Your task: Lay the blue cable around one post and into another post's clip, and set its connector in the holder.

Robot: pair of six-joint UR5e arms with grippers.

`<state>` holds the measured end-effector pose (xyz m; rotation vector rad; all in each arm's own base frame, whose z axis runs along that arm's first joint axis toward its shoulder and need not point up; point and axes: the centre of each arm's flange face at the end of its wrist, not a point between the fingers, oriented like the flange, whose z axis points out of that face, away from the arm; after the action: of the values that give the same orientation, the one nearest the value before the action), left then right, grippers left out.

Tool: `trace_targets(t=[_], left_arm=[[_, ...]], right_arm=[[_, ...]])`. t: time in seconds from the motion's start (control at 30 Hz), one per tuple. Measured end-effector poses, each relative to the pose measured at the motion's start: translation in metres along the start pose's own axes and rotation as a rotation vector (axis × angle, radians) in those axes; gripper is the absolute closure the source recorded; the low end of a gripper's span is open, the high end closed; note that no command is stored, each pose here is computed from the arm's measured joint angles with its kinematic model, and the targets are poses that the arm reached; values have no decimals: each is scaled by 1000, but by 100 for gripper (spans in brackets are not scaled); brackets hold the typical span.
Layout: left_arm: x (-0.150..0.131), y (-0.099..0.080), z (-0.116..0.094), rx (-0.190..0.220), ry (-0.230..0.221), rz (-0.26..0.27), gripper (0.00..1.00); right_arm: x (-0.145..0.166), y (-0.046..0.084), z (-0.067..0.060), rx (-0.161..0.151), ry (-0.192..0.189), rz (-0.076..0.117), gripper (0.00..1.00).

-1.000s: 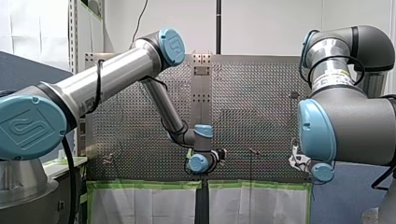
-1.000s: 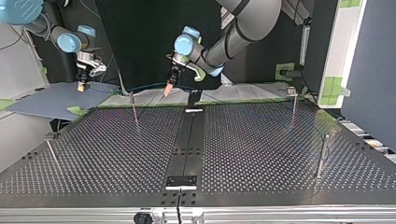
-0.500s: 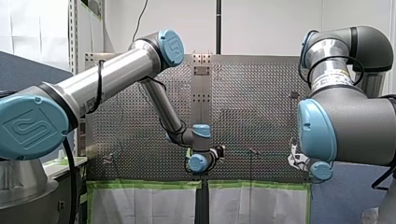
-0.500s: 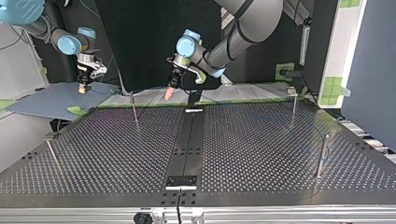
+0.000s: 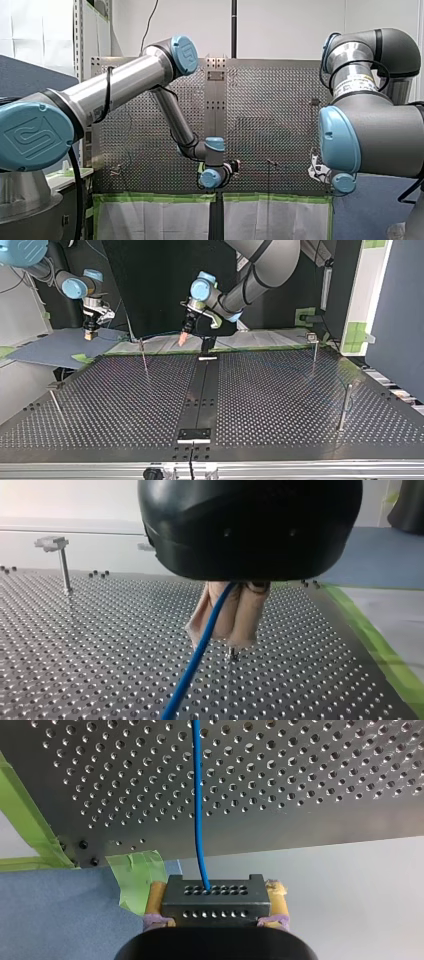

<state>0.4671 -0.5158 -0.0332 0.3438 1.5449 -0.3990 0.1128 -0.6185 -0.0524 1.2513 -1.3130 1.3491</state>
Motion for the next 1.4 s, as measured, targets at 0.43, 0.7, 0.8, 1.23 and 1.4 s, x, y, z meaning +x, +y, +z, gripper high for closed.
trace_targets(t=[0.43,0.7,0.8,1.23,1.4], left_arm=[[6,20,16,-34,4,-25,100],[16,25,28,-51,26,-22,100],[13,27,32,-55,23,-26,100],[5,40,46,-64,1,-60,100],[-1,42,55,-66,-12,-64,100]], right_arm=[[0,0,1,0,-1,3,100],[0,0,1,0,-1,3,100],[1,0,2,0,0,3,100],[13,-1,21,10,11,14,100],[17,-4,28,18,8,19,100]])
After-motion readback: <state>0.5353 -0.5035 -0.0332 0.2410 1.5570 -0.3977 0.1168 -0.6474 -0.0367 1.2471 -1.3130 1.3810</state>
